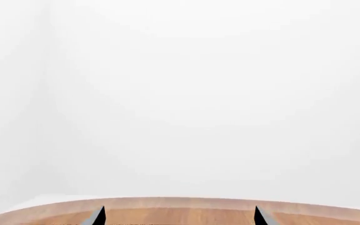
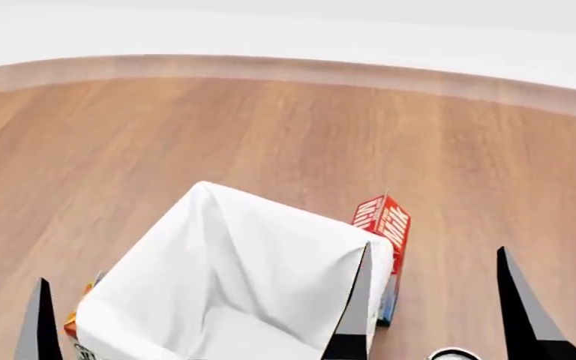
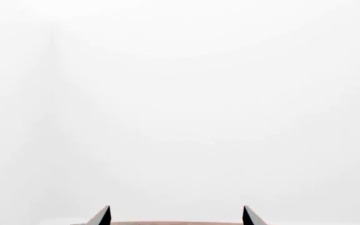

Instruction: Pick up the butter and put it in the basket.

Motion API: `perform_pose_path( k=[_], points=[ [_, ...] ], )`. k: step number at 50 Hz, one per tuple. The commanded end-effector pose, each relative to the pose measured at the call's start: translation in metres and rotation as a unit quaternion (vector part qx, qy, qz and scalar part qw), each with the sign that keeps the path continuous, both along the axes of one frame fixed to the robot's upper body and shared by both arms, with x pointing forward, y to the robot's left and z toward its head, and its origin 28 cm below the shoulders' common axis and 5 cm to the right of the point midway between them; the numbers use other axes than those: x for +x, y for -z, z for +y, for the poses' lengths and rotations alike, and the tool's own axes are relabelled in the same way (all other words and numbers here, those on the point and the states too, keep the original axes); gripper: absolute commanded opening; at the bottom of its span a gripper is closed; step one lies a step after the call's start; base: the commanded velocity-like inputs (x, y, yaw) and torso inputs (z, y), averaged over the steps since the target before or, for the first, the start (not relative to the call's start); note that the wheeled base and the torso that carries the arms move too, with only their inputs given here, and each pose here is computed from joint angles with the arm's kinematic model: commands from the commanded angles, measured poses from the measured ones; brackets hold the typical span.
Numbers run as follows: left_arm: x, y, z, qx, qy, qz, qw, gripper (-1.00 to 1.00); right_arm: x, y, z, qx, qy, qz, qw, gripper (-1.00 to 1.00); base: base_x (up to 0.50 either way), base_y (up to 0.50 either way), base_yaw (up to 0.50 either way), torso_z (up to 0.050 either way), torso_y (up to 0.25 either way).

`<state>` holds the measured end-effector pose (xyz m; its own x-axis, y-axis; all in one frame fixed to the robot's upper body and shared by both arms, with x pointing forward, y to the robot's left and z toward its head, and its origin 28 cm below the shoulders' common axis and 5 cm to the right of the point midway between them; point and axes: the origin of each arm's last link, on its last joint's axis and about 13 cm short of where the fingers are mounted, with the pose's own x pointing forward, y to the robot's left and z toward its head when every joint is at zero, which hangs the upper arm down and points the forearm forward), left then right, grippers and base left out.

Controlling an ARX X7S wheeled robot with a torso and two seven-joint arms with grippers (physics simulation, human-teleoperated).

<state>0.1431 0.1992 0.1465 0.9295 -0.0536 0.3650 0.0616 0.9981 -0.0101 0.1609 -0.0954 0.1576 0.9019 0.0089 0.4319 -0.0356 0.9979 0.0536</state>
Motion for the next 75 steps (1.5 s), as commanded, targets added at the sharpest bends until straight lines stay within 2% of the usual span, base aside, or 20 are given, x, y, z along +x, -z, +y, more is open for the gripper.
perform_pose_path(
  k=[1,12,39,52,59,63,67,68,70,75],
  points=[
    [0.007,0.005,0.004,0.001,-0.018,0.003,1.0,1.0,0.006,0.003,-0.004,-0.008,0.004,-0.009,1.0,1.0,0.0,0.0,0.5,0.0,0.0],
    [0.008,0.005,0.003,-0.004,-0.015,0.002,1.0,1.0,0.007,0.001,-0.002,-0.005,-0.001,-0.006,1.0,1.0,0.0,0.01,0.3,0.0,0.0],
    [0.007,0.004,0.003,-0.009,-0.009,0.008,1.0,1.0,0.008,0.001,-0.004,-0.008,0.005,-0.004,1.0,1.0,0.0,0.0,0.0,0.048,-0.005],
    [0.002,-0.007,0.011,-0.015,-0.018,-0.005,1.0,1.0,0.006,0.003,0.014,-0.017,-0.015,0.012,1.0,1.0,0.0,0.0,0.0,0.015,-0.011],
    [-0.001,-0.012,0.013,-0.018,-0.017,-0.008,1.0,1.0,0.002,0.017,0.026,-0.011,-0.031,0.029,0.999,1.0,0.0,0.0,0.0,0.0,0.0],
    [0.004,-0.004,0.013,-0.016,-0.017,0.005,1.0,1.0,0.0,0.024,0.027,-0.01,-0.033,0.036,0.999,1.0,0.0,0.0,0.0,0.0,0.0],
    [0.015,0.013,0.014,-0.058,-0.025,0.032,0.997,1.0,0.0,0.016,0.024,-0.023,-0.035,0.03,0.999,1.0,0.0,0.0,0.0,0.0,0.0],
    [0.017,0.016,0.014,-0.057,-0.023,0.038,0.997,1.0,0.0,0.015,0.023,-0.025,-0.035,0.029,0.999,1.0,0.0,0.0,0.0,0.0,0.0],
    [0.028,0.033,0.012,-0.049,-0.031,0.062,0.996,1.0,0.003,0.011,0.02,-0.029,-0.033,0.024,0.999,1.0,0.0,0.0,0.0,0.0,0.0],
    [0.035,0.067,0.012,-0.059,-0.044,0.12,0.99,1.0,0.005,0.008,0.016,-0.03,-0.033,0.017,0.999,1.0,0.0,0.0,0.0,0.0,0.0]
  ],
)
